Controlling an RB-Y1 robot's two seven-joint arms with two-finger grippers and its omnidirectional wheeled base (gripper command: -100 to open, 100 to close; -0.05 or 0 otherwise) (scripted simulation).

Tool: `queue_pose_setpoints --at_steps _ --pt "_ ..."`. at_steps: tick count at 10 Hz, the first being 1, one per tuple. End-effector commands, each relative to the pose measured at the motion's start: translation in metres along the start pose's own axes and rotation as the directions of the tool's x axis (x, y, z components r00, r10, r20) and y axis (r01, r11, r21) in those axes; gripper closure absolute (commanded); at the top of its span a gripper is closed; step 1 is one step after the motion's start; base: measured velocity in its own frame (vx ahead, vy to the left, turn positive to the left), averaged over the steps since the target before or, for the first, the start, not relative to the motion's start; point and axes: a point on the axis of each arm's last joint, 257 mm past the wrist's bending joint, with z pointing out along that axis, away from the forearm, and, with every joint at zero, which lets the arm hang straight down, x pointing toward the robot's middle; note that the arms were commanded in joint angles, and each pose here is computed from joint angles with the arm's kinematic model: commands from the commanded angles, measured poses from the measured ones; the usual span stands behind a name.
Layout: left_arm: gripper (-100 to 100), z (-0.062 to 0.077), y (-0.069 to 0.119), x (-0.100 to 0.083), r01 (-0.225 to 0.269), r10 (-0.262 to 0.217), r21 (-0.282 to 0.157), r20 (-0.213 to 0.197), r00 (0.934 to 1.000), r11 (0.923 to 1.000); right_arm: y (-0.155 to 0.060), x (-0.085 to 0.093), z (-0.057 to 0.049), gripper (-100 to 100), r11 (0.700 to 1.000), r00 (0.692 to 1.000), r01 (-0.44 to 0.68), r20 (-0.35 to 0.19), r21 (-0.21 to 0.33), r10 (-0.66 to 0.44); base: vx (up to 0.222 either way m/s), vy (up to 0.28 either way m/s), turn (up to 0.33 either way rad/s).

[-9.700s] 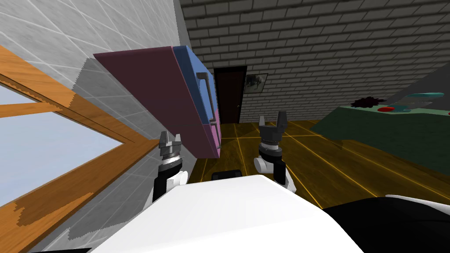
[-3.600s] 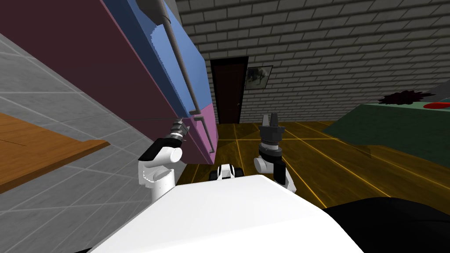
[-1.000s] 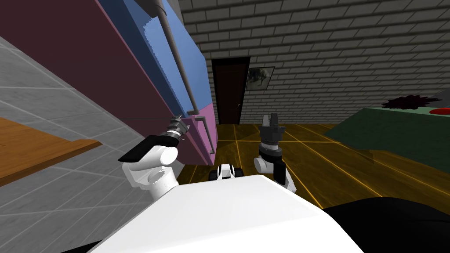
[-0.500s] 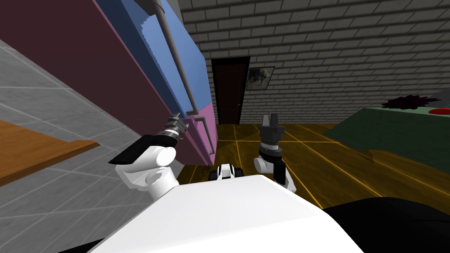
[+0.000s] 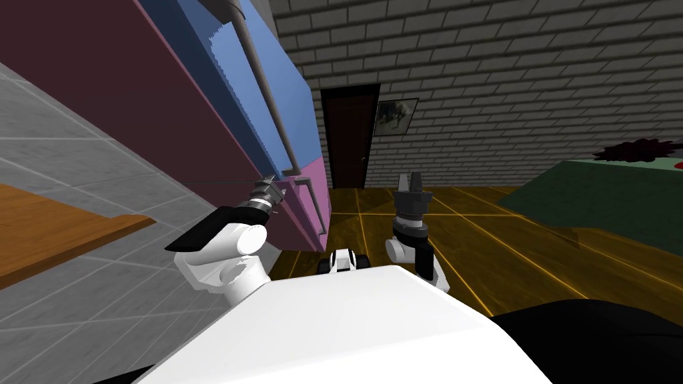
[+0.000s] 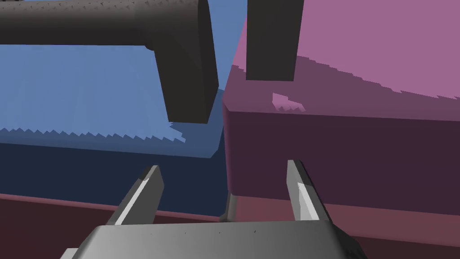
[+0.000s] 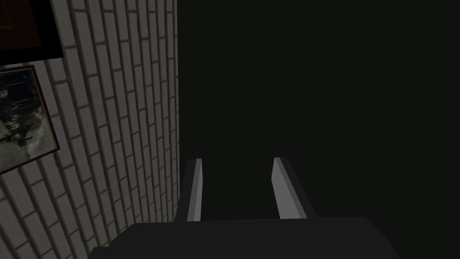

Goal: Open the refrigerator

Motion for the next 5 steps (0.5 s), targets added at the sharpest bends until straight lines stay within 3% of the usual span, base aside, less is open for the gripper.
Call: queue_pose_setpoints --at_steps 1,4,5 --pt "100 0.000 0.000 -0.010 -0.003 0.003 -0.002 0.028 0.9996 1.0000 0.000 0.000 0.000 0 1.000 1.000 0.000 0.000 0.000 0.000 0.020 -0.162 0.113" --pt "100 -0.001 -0.004 -0.028 -0.008 0.008 0.007 0.083 0.9965 0.9999 0.000 0.000 0.000 0 1.000 1.000 0.000 0.000 0.000 0.000 0.070 -0.294 0.109" --pt "100 -0.001 -0.004 -0.028 -0.008 0.008 0.007 0.083 0.9965 0.9999 0.000 0.000 0.000 0 1.000 1.000 0.000 0.000 0.000 0.000 0.046 -0.252 0.052"
